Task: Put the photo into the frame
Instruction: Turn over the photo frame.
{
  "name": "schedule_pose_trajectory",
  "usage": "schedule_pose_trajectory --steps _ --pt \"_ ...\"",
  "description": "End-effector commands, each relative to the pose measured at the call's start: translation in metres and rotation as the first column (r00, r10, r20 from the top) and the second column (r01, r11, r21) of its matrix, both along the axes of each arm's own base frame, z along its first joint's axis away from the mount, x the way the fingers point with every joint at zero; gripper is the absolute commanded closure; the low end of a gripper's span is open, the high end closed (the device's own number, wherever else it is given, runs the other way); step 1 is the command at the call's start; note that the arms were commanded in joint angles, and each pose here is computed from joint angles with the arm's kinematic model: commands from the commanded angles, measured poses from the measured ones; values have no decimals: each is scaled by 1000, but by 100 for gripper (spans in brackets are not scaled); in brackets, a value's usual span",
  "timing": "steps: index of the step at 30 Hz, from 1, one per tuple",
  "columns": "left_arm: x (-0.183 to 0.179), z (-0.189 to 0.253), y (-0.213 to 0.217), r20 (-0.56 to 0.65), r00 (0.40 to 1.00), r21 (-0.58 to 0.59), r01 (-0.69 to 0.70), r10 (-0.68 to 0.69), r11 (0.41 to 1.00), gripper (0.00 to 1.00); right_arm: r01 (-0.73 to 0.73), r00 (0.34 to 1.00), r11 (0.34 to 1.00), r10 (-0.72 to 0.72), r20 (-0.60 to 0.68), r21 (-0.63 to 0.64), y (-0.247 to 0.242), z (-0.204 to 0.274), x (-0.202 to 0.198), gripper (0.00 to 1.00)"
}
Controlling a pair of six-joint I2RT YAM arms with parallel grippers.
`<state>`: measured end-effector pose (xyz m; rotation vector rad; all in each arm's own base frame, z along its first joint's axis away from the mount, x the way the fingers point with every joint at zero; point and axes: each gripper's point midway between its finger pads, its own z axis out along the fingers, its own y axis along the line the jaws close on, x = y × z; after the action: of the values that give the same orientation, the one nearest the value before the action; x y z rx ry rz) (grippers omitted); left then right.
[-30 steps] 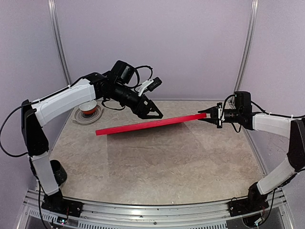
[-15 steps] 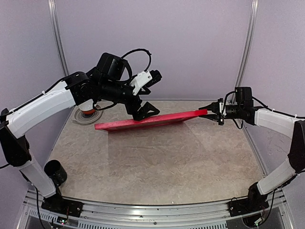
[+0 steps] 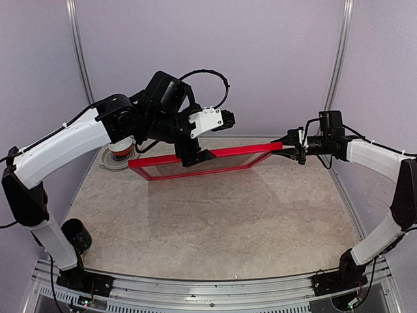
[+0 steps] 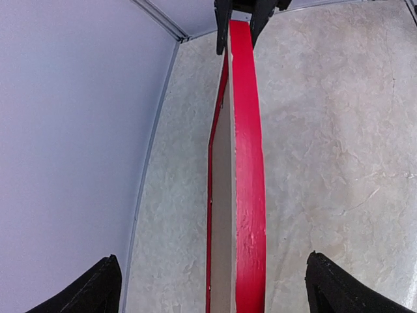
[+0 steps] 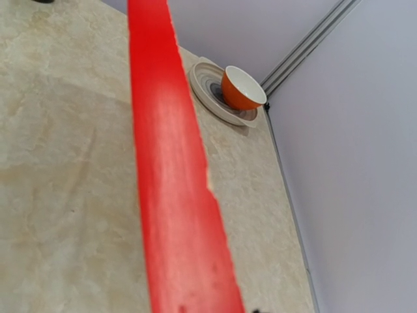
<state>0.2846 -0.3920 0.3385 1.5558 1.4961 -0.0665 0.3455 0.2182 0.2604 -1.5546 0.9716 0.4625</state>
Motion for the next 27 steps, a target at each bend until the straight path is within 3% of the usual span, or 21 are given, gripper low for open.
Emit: schedule_pose_trajectory --steps 1,11,16,23,27 --pt "1 -34 1 -12 1000 150 13 -11 989 6 -60 992 996 66 -108 62 1 11 -19 95" --pt "4 -68 0 35 998 266 -56 49 962 28 -54 991 996 62 -117 72 1 11 -16 94" --pt "9 -76 0 60 996 289 -85 71 954 52 -53 990 996 62 -126 71 1 8 -16 93" --pt "18 -83 2 102 989 308 -130 103 943 55 -63 991 995 72 -117 77 1 12 -19 93" --pt "23 -87 4 109 987 311 -144 115 939 63 -61 991 995 70 -116 77 1 11 -19 93"
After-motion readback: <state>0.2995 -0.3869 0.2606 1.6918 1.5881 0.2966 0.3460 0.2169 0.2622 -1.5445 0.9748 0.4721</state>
